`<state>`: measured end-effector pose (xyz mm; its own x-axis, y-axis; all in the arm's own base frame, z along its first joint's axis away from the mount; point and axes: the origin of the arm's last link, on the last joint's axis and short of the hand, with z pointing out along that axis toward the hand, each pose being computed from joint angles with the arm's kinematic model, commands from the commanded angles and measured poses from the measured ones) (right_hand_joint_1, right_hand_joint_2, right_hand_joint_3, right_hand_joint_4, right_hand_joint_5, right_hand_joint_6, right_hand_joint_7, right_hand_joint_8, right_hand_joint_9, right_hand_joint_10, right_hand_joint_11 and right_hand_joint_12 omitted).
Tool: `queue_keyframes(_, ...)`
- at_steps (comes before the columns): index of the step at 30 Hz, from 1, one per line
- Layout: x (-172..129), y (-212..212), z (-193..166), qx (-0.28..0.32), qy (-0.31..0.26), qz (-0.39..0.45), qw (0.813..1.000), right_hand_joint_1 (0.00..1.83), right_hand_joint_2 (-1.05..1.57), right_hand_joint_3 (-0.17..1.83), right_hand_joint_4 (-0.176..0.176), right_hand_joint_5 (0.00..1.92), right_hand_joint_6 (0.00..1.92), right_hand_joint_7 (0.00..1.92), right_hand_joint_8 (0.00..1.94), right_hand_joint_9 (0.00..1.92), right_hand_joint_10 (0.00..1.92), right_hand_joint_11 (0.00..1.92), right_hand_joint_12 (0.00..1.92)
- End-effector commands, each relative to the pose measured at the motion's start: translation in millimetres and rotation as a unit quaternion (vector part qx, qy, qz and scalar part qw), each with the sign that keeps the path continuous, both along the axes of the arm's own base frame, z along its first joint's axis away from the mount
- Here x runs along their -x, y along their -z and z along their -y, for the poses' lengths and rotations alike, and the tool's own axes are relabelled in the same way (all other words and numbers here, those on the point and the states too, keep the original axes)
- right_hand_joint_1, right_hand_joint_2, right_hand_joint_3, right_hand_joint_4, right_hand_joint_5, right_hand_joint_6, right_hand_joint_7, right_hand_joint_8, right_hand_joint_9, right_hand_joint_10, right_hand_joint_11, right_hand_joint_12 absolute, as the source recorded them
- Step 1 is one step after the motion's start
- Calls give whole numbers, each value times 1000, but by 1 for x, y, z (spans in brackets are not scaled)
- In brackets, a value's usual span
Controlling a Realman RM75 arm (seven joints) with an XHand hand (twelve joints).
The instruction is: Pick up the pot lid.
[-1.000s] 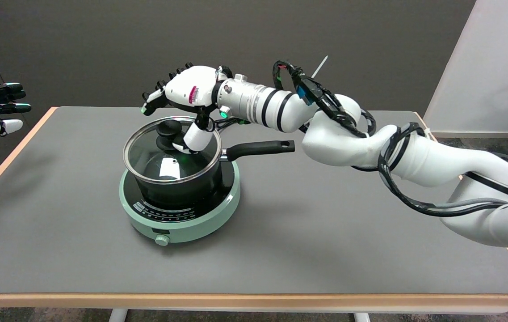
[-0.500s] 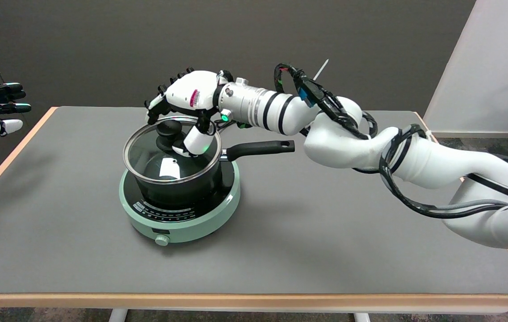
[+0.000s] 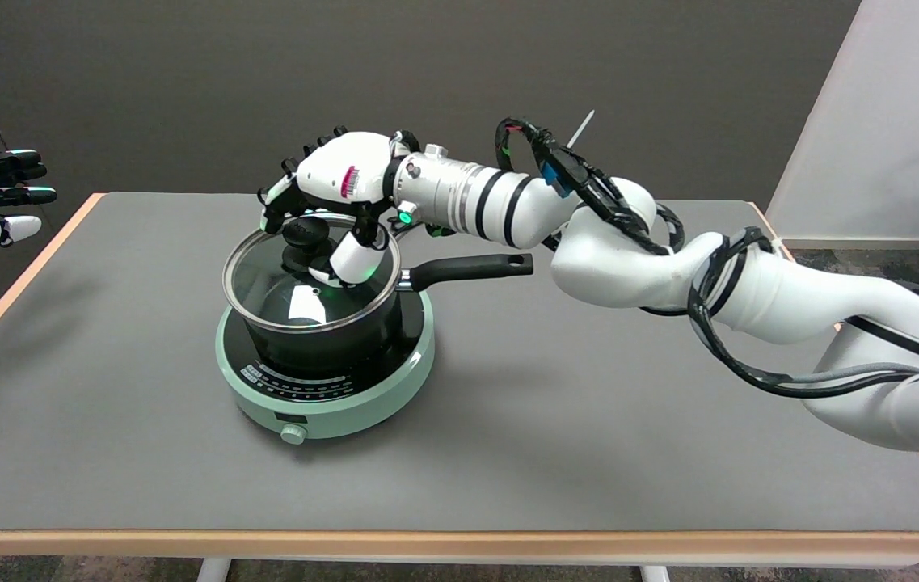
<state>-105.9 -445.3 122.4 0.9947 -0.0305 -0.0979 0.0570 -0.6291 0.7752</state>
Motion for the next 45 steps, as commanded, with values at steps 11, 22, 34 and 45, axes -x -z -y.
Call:
queue_keyframes(11,-3,0,22,20,4,12,1000,872,631,907,176,595,305,657,228,679,395,426,712)
queue_keyframes(22,3,-5,15,18,9,8,1000,913,677,849,176,660,429,767,303,739,471,451,720)
queue_keyframes(34,3,0,12,10,16,20,1000,912,684,847,176,667,450,779,313,751,493,461,739)
queue_keyframes(45,2,5,13,8,18,21,1000,918,682,849,176,667,450,781,315,756,504,465,748)
